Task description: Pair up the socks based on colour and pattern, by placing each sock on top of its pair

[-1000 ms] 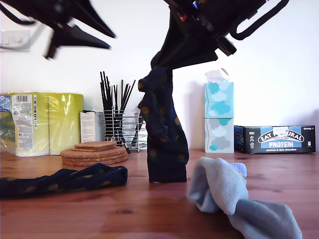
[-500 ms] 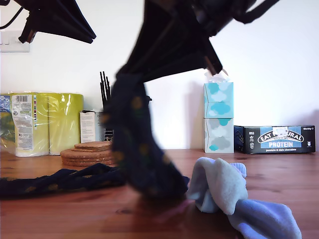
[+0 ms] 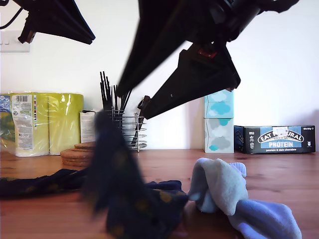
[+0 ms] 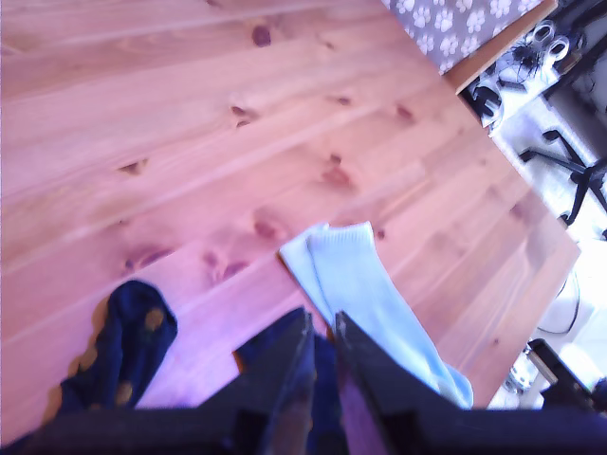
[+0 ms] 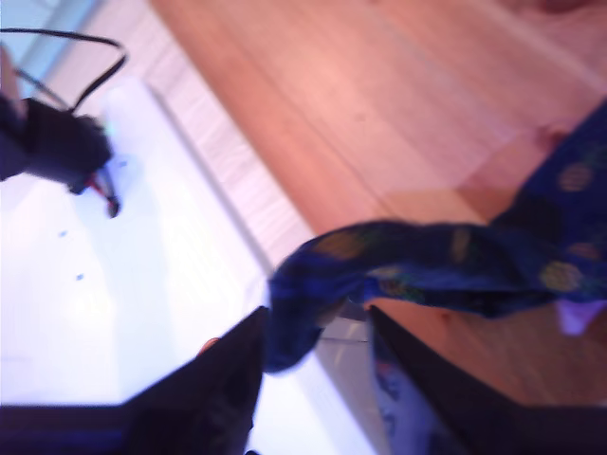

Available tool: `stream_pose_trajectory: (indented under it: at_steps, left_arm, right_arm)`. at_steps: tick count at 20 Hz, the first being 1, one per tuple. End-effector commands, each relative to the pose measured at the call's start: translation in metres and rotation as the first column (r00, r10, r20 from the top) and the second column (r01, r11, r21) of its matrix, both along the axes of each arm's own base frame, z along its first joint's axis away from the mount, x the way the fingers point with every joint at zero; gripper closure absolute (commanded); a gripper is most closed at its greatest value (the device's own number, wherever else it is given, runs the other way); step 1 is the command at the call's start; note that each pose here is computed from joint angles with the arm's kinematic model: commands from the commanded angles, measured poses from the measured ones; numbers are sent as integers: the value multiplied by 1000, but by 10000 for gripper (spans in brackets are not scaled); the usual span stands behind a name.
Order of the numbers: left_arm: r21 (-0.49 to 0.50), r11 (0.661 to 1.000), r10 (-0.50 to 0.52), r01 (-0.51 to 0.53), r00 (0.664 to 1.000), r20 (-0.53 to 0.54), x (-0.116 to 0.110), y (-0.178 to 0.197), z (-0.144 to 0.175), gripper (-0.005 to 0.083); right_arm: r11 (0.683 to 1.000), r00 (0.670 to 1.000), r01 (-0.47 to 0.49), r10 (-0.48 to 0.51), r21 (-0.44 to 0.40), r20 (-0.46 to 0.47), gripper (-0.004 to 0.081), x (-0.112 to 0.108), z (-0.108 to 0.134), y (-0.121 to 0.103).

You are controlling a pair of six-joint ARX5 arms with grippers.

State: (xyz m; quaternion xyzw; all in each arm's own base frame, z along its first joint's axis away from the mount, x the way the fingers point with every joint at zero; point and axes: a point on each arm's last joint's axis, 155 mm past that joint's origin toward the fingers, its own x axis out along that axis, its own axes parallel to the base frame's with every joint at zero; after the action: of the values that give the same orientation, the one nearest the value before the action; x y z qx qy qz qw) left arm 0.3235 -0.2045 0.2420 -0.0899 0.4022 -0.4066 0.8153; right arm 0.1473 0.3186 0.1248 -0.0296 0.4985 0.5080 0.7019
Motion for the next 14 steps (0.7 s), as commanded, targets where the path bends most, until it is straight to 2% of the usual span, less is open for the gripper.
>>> stream_pose_trajectory:
  at_steps: [1, 3, 4, 5, 6, 7, 9, 11, 14]
  left_arm:
    - [45, 999, -29, 30, 999, -23, -4, -1, -18, 724]
    - [97, 994, -56, 58, 998, -18, -9, 3, -28, 725]
    - [119, 991, -61, 63, 998, -18, -10, 5, -32, 733]
    - [134, 987, -88, 88, 996, -10, -13, 5, -36, 755]
    - [149, 982, -118, 118, 993, -9, -18, 4, -44, 775]
    - [164, 976, -143, 144, 990, -19, -24, 4, -54, 779]
    - [184, 964, -189, 192, 981, -33, -34, 2, -79, 790]
    - [204, 946, -256, 251, 967, -5, -42, -4, -96, 790]
    - [204, 905, -398, 373, 912, 96, -53, -23, -100, 789]
  right_arm:
    - [1000, 1000, -18, 18, 25, 0, 327, -3, 7, 2]
    - [999, 999, -33, 33, 39, 22, 343, -5, 13, 1]
    - [998, 998, -52, 50, 42, 42, 384, -6, 17, -2]
    - [997, 995, -70, 67, 42, 71, 496, -6, 21, -6]
    - [997, 994, -67, 62, 47, 95, 669, -4, 26, -10]
    - [996, 989, -67, 59, 56, 134, 796, 1, 33, -14]
    - [998, 965, -24, 8, 57, 261, 784, 19, 49, -27]
    - [998, 910, 34, -56, 60, 411, 784, 36, 73, -46]
    - [987, 830, 115, -160, 117, 534, 784, 43, 111, -72]
